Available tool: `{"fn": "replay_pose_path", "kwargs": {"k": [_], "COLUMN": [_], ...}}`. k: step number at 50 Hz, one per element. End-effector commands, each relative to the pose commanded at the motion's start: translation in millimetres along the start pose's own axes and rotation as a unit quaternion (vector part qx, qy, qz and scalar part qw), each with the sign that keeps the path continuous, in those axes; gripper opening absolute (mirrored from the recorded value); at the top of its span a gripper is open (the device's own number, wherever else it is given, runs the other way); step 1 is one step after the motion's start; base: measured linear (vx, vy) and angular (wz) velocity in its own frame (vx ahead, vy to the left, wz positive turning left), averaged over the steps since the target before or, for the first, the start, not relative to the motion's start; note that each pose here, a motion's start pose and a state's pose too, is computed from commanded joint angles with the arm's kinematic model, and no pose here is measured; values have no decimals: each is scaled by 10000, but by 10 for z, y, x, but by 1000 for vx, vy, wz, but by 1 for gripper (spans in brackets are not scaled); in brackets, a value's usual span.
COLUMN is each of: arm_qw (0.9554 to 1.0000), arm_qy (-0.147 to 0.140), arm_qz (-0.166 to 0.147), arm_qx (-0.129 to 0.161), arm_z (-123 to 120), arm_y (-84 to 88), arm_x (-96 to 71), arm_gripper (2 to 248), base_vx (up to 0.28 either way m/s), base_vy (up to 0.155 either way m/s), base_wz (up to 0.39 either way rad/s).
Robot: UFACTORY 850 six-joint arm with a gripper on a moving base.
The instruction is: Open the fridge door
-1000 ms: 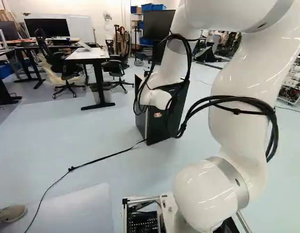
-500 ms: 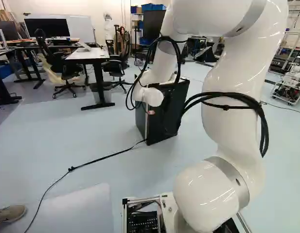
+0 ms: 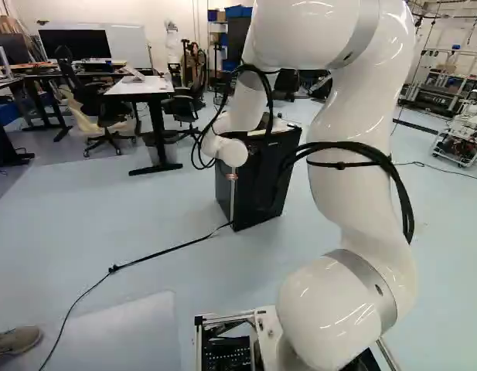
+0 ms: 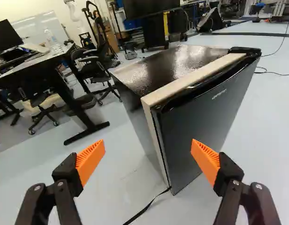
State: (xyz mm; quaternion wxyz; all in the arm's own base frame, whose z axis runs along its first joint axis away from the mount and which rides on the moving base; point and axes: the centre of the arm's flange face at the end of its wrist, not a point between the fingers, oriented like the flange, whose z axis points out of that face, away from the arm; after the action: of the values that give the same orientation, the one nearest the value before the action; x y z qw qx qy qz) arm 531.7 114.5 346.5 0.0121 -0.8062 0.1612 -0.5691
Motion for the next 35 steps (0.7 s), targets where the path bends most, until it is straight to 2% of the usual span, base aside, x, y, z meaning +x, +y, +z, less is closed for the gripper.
{"fn": "replay_pose_path", "kwargs": {"k": [24,35], "arm_qw": [9979,9968], "arm_qy": [-123,-120], "arm_qz": [333,424], "arm_qx": [-548,-664], "arm_z": [324,418], "arm_y": [41,37], "arm_x": [-232,-262], "arm_gripper": [247,247], "base_vx": [0,0], "base_vy": [0,0], "base_wz": [0,0]}}
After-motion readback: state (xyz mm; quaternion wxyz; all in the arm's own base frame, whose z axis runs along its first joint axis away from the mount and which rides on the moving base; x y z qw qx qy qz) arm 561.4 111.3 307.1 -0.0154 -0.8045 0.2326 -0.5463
